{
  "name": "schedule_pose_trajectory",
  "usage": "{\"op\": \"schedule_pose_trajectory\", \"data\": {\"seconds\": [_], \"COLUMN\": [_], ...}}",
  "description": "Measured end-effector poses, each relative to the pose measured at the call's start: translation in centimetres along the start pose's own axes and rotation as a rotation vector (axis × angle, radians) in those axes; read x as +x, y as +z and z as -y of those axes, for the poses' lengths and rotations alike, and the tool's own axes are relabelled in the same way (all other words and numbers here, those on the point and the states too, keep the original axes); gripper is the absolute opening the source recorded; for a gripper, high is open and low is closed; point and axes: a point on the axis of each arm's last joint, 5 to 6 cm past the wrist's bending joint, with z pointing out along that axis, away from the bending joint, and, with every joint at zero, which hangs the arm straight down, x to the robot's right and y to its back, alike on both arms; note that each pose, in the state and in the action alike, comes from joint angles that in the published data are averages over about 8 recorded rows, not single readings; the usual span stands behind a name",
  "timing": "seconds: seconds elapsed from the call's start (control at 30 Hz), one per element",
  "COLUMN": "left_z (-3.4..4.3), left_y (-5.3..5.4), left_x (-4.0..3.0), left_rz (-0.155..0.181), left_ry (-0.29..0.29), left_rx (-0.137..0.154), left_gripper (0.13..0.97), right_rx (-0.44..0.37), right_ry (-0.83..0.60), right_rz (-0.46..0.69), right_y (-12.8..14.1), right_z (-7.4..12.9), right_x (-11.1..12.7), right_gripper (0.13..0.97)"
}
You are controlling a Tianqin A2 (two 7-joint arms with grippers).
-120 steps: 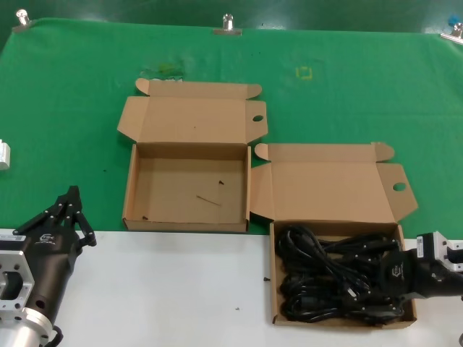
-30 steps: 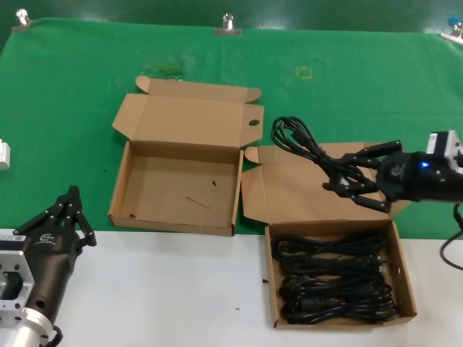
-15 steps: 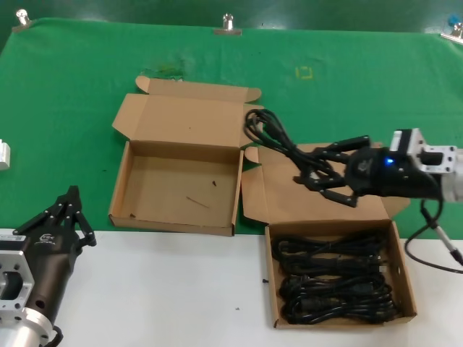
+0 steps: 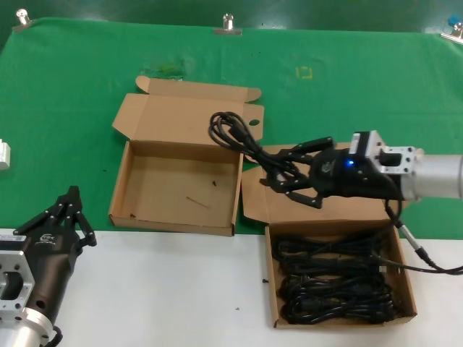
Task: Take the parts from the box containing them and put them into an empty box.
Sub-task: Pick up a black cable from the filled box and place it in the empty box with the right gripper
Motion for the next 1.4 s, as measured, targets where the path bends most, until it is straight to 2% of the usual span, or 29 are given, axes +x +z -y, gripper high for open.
{"op": "schedule_pose_trajectory", "data": {"seconds": [0.7, 1.4], "left_z": [0.00, 0.00], "left_y": [0.0, 0.0], "left_x": [0.00, 0.00], "left_rz": [0.000, 0.000], "left_ry": [0.000, 0.000], "left_rx": [0.000, 0.000], "left_gripper": [0.139, 0.139], "right_rx": [0.009, 0.006], "right_ry": [-0.025, -0.026], "right_rz": [0.041, 0.048], "right_y": [5.4, 9.1], "right_z": [2.3, 4.6], "right_x": [-1.7, -2.8], "right_gripper": [0.307, 0.307]}}
